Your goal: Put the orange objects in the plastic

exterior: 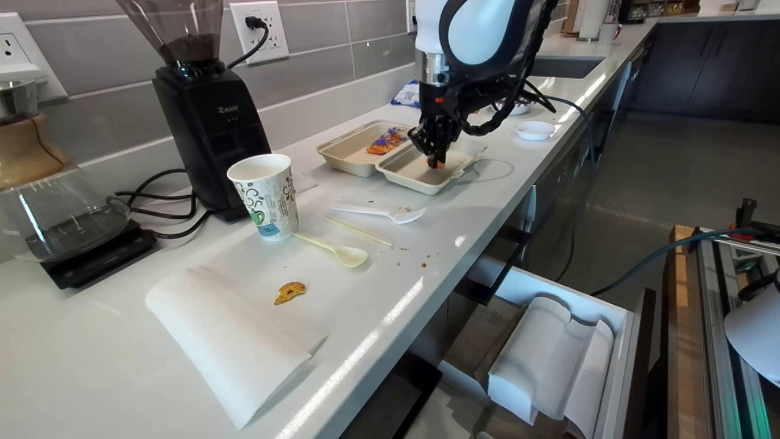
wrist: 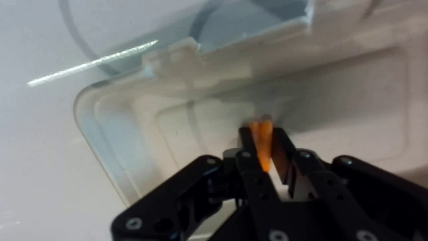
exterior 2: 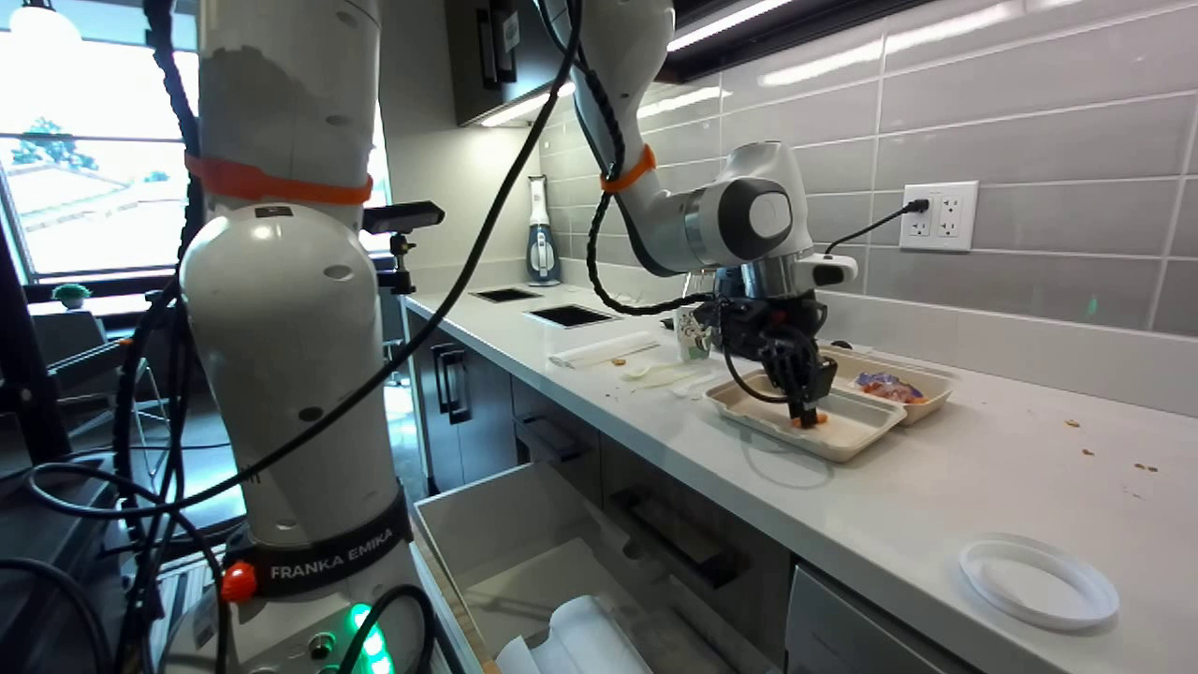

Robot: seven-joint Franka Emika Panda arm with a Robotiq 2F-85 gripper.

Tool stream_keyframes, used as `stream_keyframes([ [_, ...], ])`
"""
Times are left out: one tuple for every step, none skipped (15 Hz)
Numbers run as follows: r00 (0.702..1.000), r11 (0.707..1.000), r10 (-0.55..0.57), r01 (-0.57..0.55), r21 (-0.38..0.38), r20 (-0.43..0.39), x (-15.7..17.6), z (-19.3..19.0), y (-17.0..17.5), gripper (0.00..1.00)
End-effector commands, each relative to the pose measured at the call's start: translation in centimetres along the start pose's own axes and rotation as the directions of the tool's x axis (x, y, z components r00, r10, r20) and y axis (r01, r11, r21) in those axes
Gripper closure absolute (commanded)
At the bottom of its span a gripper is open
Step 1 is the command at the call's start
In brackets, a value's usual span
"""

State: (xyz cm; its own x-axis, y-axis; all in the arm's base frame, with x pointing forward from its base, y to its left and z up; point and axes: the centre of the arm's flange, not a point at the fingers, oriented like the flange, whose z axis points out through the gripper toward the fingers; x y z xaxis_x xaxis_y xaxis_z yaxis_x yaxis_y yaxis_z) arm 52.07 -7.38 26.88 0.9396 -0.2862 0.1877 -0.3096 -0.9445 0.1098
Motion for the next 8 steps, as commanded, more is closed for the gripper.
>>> stream_keyframes([
  [1.000, 0.999, 0.023, -0.024, 0.026, 0.005, 0.6, 0.9, -0.3, 0.96],
  [0.999, 0.999, 0.032, -0.032, 0.031, 0.006, 0.6, 0.8, -0.2, 0.95],
  [0.999, 0.998, 0.040, -0.041, 0.042, 0.007, 0.5, 0.7, 0.0, 0.95],
  [0.999, 0.997, 0.050, -0.051, 0.052, 0.008, 0.5, 0.5, 0.2, 0.95],
  [0.998, 0.996, 0.060, -0.061, 0.059, 0.004, 0.4, 0.2, 0.4, 0.95],
  [0.998, 0.996, 0.069, -0.069, 0.062, 0.001, 0.3, -0.1, 0.5, 0.95],
  [0.997, 0.995, 0.075, -0.075, 0.064, -0.004, 0.2, -0.6, 0.6, 0.95],
  [0.997, 0.995, 0.079, -0.078, 0.065, -0.011, 0.0, -1.1, 0.6, 0.95],
])
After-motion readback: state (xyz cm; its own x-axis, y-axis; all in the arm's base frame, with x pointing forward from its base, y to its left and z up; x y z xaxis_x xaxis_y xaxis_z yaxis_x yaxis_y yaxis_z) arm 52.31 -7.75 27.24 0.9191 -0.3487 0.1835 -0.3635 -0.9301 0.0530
